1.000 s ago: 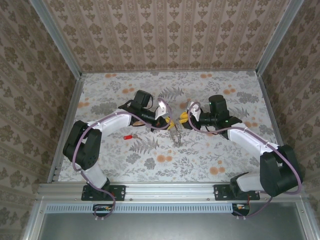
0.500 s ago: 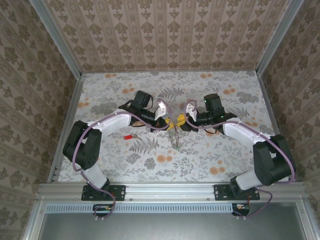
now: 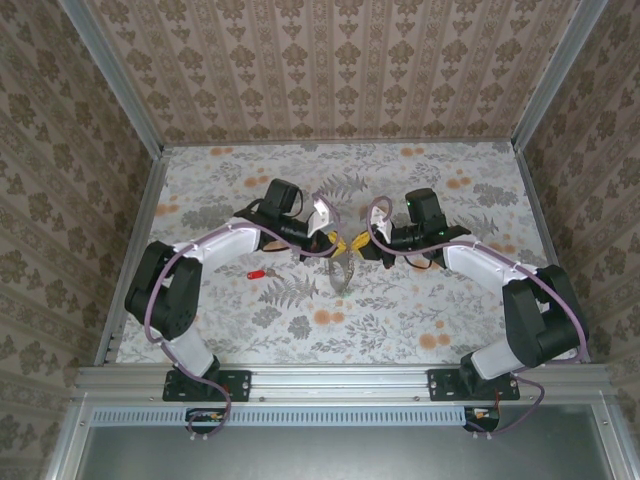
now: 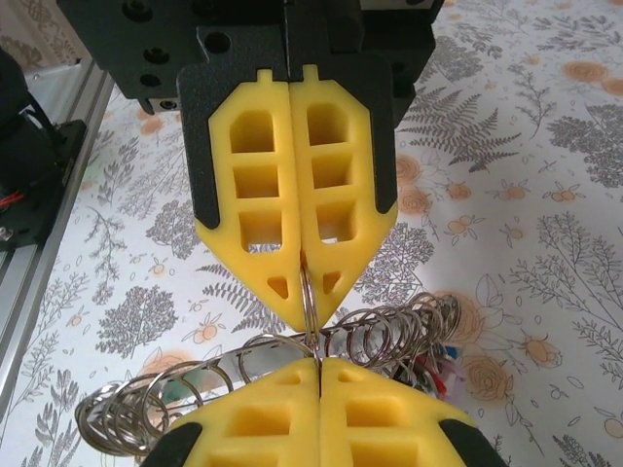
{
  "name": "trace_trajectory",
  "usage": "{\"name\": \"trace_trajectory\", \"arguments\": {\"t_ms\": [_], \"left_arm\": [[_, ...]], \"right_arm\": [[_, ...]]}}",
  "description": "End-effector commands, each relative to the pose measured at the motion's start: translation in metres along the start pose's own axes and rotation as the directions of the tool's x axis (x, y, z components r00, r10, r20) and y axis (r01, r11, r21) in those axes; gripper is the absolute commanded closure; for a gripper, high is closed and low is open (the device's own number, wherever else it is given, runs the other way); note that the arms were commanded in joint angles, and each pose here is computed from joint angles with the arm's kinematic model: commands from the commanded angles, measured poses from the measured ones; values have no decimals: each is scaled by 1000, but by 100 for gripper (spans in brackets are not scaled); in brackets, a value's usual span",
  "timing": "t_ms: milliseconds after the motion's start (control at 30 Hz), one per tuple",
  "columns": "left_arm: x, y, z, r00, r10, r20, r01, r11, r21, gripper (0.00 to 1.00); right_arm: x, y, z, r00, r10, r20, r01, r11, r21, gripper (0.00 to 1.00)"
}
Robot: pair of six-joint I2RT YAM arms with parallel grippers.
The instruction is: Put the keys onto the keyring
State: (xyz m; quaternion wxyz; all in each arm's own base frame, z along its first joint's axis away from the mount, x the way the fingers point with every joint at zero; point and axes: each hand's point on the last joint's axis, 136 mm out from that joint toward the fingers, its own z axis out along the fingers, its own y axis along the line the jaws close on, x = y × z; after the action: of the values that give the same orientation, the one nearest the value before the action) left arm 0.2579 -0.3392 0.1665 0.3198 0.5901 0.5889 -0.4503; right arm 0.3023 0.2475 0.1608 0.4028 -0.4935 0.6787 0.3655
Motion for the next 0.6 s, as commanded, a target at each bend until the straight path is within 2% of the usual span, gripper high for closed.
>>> {"name": "trace_trajectory", "arguments": {"t_ms": [0,200,467,567], "left_arm": [[-39,-6,-17,989,79,128,-80,997,-1,100],[-42,-7,-20,985,71,160,-75,997,17,100],[-31,-10,-19,989,51,137,-57,998,39,100],[-31,-12,-20,991,51,128,-57,997,44,100]], "right_arm": [[3,11,4,997,70,36,-68,997,-48,95],[13,12,10,993,103,66,-102,995,-17,78],[2,-11,-12,999,31,40,-37,987,154,73],[-9,-16,-24,999,-45,19,40,975,218,71]]}}
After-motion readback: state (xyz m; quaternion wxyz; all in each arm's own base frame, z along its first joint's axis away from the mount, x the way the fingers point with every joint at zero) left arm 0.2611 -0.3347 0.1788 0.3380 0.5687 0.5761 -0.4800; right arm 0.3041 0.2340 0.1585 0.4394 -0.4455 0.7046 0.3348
